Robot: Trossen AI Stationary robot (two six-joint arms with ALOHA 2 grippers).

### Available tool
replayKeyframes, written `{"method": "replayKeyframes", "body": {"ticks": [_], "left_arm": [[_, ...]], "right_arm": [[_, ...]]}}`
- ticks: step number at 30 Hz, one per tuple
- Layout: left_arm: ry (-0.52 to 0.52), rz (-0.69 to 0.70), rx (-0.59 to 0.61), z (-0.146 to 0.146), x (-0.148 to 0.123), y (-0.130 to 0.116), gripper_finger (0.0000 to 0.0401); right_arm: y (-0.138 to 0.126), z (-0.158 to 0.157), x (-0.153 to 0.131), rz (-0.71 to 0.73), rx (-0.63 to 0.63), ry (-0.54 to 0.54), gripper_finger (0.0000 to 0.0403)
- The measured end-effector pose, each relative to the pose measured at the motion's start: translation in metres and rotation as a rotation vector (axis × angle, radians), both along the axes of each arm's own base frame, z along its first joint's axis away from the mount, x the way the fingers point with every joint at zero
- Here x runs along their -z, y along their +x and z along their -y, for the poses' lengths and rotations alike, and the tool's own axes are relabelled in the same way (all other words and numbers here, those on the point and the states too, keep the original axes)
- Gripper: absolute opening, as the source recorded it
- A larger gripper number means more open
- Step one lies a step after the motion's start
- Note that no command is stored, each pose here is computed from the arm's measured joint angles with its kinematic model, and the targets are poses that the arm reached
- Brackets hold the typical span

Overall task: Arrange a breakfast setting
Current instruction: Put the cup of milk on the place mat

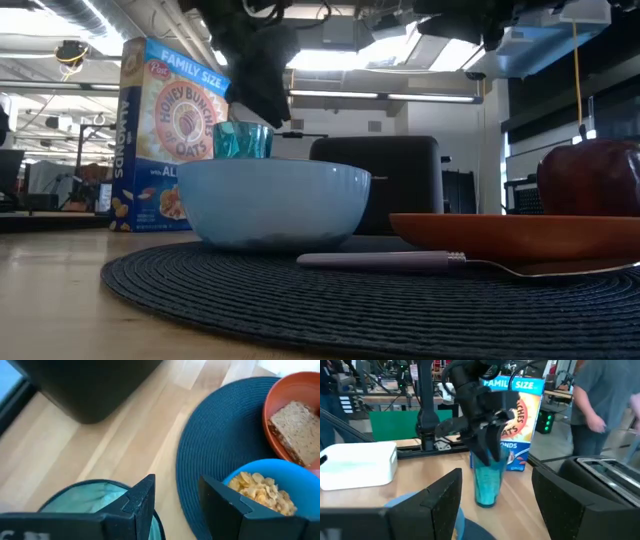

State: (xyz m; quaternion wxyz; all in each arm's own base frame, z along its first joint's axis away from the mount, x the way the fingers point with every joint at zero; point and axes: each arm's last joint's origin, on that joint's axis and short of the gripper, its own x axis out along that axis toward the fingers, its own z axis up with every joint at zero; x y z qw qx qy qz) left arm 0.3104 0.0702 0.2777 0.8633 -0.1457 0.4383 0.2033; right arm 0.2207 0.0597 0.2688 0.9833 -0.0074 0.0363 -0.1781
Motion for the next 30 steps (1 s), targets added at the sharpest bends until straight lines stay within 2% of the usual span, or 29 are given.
{"method": "replayKeyframes", "body": {"ticks": [7,11,17,21,25,27,30], "left_arm": [[-0.076,-0.035,-0.018,-0.01,0.003,-0.006,0.0147],[-0.089,-0.055,-0.039,-0.014,0.005,-0.009,0.0147],[-0.078,-0.051,-0.04,-0.016,-0.001,-0.009,0.0147],[-0.048,-0.019,-0.013,-0.011,-0.025,-0.005,0.0147],[0.02,-0.055,-0.013,-0.005,-0.043,-0.008,0.0147],[0.041,-0.082,-0.027,-0.003,-0.045,-0.009,0.0147],[0.016,-0.129,-0.065,-0.002,-0.037,-0.013,0.0147]], "right_arm": [[-0.002,0.007,0.004,-0.056,0.03,-0.008,0.023],[-0.002,0.006,0.006,-0.07,-0.015,0.019,0.023],[-0.003,0.006,0.011,-0.11,-0.029,0.034,0.023],[-0.003,0.006,0.01,-0.103,-0.023,0.031,0.023],[-0.003,0.006,0.01,-0.105,-0.024,0.031,0.023],[-0.003,0.006,0.01,-0.107,-0.024,0.03,0.023],[-0.003,0.006,0.01,-0.106,-0.024,0.03,0.023]]}}
